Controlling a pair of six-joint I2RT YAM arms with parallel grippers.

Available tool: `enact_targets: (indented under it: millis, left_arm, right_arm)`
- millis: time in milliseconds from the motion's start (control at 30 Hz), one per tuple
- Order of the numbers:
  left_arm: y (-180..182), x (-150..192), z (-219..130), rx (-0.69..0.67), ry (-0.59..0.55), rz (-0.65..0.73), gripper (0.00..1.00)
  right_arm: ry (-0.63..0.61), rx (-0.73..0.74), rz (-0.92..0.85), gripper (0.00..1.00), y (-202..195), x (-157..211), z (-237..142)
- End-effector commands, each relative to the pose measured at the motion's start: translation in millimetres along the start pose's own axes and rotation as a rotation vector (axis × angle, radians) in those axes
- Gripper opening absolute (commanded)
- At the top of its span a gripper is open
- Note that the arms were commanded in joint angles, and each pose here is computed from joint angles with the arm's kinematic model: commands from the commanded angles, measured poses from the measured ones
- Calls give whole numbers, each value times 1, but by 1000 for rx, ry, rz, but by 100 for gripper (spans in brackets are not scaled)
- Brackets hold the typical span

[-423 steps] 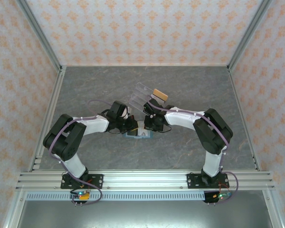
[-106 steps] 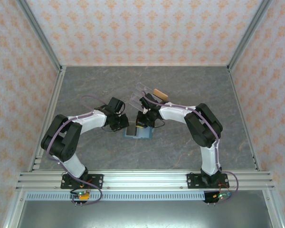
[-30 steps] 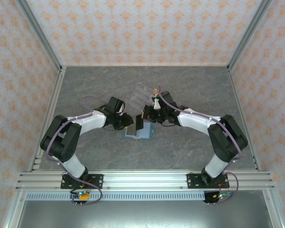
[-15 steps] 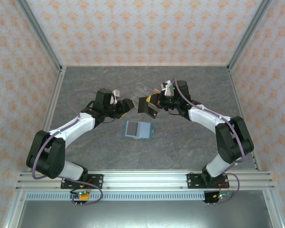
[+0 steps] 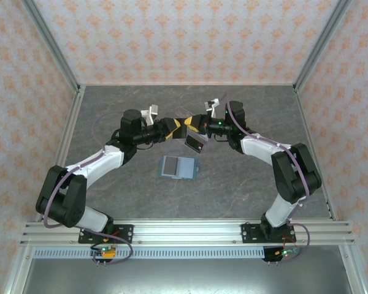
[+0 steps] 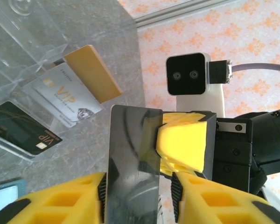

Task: Take the credit cards out of the card holder

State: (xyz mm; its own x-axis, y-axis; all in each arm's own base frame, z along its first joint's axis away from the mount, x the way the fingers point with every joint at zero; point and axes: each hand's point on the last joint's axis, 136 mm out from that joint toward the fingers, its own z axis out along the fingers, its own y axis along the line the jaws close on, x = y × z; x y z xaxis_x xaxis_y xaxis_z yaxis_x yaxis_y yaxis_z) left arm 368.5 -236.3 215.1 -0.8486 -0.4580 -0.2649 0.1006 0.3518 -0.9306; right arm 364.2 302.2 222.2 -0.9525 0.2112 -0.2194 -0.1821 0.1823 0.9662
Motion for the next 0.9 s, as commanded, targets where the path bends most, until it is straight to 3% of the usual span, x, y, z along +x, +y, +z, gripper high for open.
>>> enact_targets:
  millis: [0, 100, 200, 367, 500, 700, 867]
  left_arm:
    - [-11, -6, -1, 57, -2, 12, 31]
    - [-13, -6, -1, 64, -6, 23, 10]
    - [-15, -7, -3, 65, -15, 30, 0]
    - [-19, -11, -5, 73, -40, 16, 0]
    - [-23, -18, -6, 83, -78, -11, 0]
    - [-21, -27, -7, 91, -136, -62, 0]
    - [-14, -29, -6, 68, -154, -83, 0]
  right_arm:
    - [-5, -74, -57, 3, 24, -9, 0]
    - [-13, -89, -69, 7, 27, -9, -1]
    - [-18, -96, -68, 13, 30, -10, -2]
    - [-12, -109, -35, 29, 32, -9, -1]
    - [6, -121, -28, 30, 37, -3, 7]
    - [7, -136, -12, 28, 39, -2, 12]
    - [15, -133, -15, 13, 39, -2, 14]
